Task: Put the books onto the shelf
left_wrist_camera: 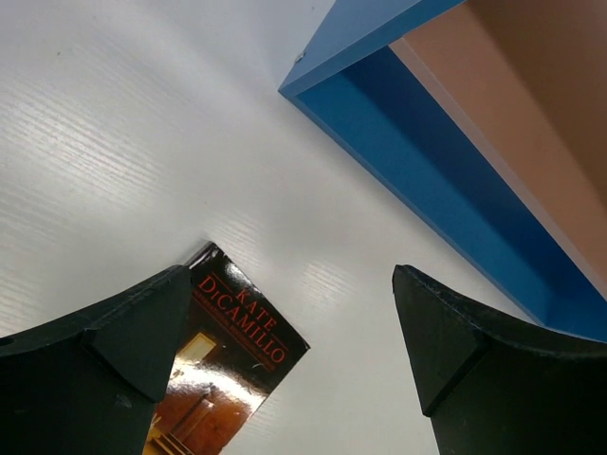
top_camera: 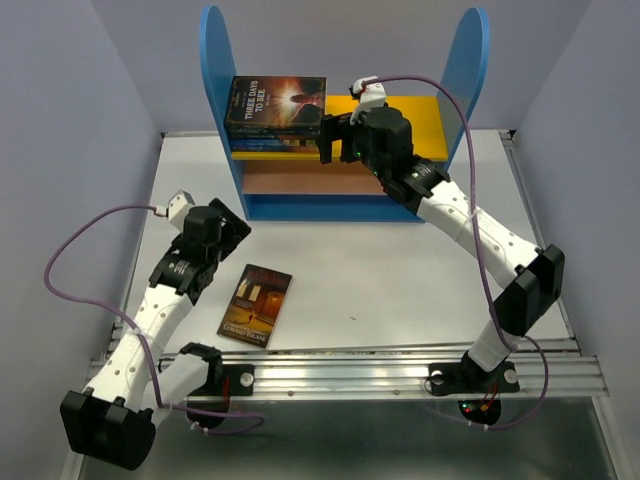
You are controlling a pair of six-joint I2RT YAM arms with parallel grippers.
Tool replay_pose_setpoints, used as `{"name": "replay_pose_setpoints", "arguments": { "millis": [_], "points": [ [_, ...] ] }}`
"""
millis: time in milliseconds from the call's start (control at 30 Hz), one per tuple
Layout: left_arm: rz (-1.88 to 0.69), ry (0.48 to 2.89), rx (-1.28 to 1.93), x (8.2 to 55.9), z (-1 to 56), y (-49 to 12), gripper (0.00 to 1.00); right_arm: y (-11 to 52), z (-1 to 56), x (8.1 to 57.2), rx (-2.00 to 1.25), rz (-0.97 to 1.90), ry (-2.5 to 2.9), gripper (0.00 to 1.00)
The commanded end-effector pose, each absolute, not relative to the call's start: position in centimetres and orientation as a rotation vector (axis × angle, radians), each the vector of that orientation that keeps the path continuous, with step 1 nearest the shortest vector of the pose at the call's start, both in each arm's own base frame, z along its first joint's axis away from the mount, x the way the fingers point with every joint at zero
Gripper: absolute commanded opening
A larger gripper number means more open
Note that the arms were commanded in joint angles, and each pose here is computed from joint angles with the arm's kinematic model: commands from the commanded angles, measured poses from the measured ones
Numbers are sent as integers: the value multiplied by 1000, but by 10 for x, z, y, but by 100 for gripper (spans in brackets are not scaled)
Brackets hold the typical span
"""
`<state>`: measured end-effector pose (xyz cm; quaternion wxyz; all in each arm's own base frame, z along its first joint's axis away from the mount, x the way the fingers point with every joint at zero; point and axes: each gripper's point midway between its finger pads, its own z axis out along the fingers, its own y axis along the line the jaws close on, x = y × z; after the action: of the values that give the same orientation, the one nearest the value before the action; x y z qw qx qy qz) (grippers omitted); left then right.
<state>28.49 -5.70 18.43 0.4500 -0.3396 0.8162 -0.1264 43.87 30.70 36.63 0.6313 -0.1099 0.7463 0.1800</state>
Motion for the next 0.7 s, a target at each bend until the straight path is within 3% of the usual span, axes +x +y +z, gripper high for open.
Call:
{"name": "replay_pose_setpoints", "arguments": {
  "millis": [0, 233, 467, 667],
  "points": [
    [-280, 1997, -872, 285, 179, -49, 99, 300, 407, 406, -266, 527, 1623, 100],
    [-247, 2056, -900, 286, 157, -46, 99, 298, 365, 353, -308, 695, 1722, 100],
    [-249, 2186, -932, 271, 107, -48, 99, 315, 232, 290, -358, 886, 2054, 100],
    [-249, 2287, -955, 257, 71, -55, 99, 328, 181, 263, -317, 1010, 2185, 100]
  ]
}}
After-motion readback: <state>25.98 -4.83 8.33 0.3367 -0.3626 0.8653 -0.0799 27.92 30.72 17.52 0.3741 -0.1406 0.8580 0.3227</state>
